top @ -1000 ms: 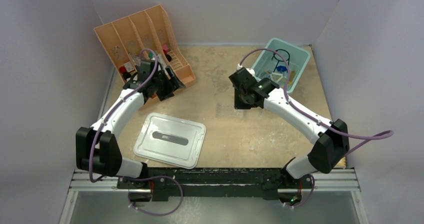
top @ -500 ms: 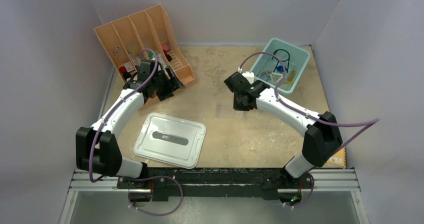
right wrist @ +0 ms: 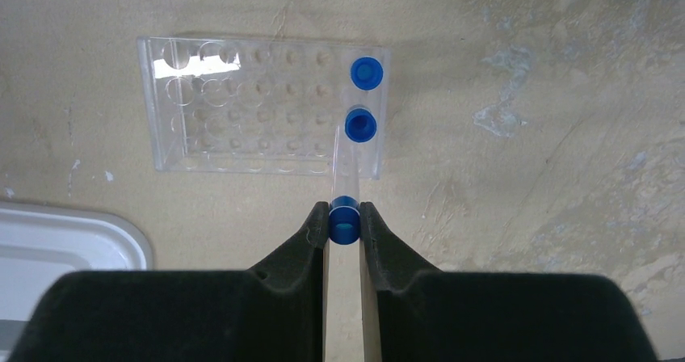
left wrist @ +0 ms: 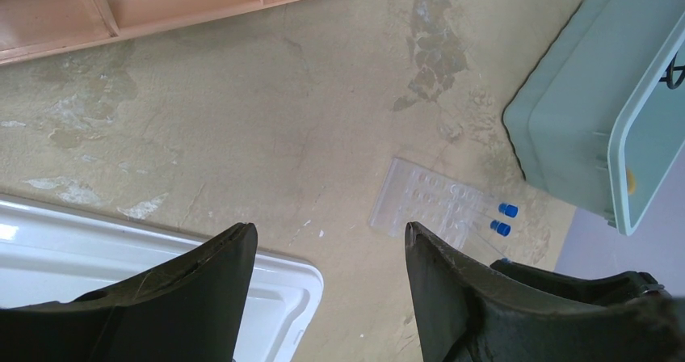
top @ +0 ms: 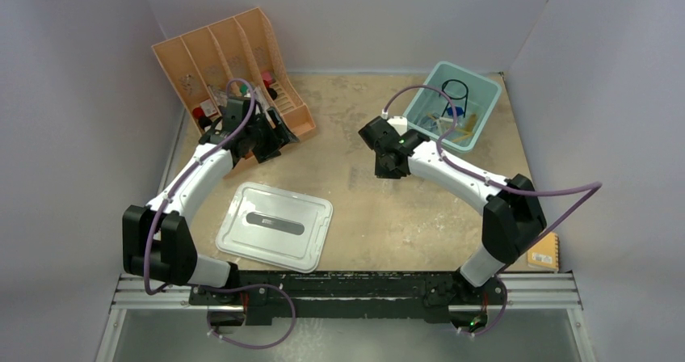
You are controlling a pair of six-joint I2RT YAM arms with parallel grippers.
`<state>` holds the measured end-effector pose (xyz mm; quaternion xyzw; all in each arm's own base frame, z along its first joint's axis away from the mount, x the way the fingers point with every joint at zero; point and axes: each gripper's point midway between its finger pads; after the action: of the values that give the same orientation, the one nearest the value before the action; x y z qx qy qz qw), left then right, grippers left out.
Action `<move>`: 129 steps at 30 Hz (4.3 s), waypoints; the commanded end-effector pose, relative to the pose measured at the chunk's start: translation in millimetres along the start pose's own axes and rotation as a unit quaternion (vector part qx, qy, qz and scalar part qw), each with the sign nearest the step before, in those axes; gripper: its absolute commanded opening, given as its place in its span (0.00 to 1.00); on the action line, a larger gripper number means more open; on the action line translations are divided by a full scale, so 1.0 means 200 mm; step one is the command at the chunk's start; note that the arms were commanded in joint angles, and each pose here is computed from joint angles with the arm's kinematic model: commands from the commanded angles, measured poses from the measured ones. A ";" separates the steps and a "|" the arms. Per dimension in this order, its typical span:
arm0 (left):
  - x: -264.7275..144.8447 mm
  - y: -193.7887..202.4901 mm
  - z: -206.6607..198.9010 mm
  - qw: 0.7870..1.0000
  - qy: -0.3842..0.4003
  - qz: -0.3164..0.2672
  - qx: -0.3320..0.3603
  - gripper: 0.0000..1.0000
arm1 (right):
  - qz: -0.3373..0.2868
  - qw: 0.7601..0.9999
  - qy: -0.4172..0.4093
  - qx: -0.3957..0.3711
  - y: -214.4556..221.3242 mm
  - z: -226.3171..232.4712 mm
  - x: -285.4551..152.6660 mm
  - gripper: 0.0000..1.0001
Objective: Organize the chemistry lab equipment
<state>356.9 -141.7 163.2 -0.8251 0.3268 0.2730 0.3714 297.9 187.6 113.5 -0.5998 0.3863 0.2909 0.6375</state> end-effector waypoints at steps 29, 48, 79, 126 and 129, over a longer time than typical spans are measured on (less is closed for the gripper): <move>0.04 0.00 0.01 1.000 0.004 0.003 0.017 0.66 | 0.038 0.999 0.020 -0.006 -0.13 -0.06 0.10 0.42; 0.05 0.01 0.03 1.000 -0.003 0.005 0.018 0.66 | 0.085 0.996 -0.007 -0.041 0.00 -0.08 0.06 0.43; 0.04 0.01 0.03 1.000 -0.005 0.005 0.019 0.65 | 0.051 0.998 0.011 -0.032 -0.10 -0.08 0.12 0.34; -0.56 -0.45 0.25 0.942 -0.185 -0.280 -0.010 0.64 | -0.011 0.812 -0.365 -0.456 0.34 1.33 0.09 0.31; -0.57 -0.45 0.25 0.942 -0.187 -0.280 -0.009 0.64 | -0.005 0.806 -0.362 -0.469 0.36 1.35 0.13 0.25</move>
<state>338.1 -24.0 226.9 -0.8074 0.0364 0.3322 0.4863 285.8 446.7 49.5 -0.6765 -0.0332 0.6255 0.3874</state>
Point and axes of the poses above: each gripper's point midway between its finger pads, its own x axis out along the fingers, its own z axis along the line the jaws close on, y = z × x, and after that the axes turned 2 degrees about x, right-handed
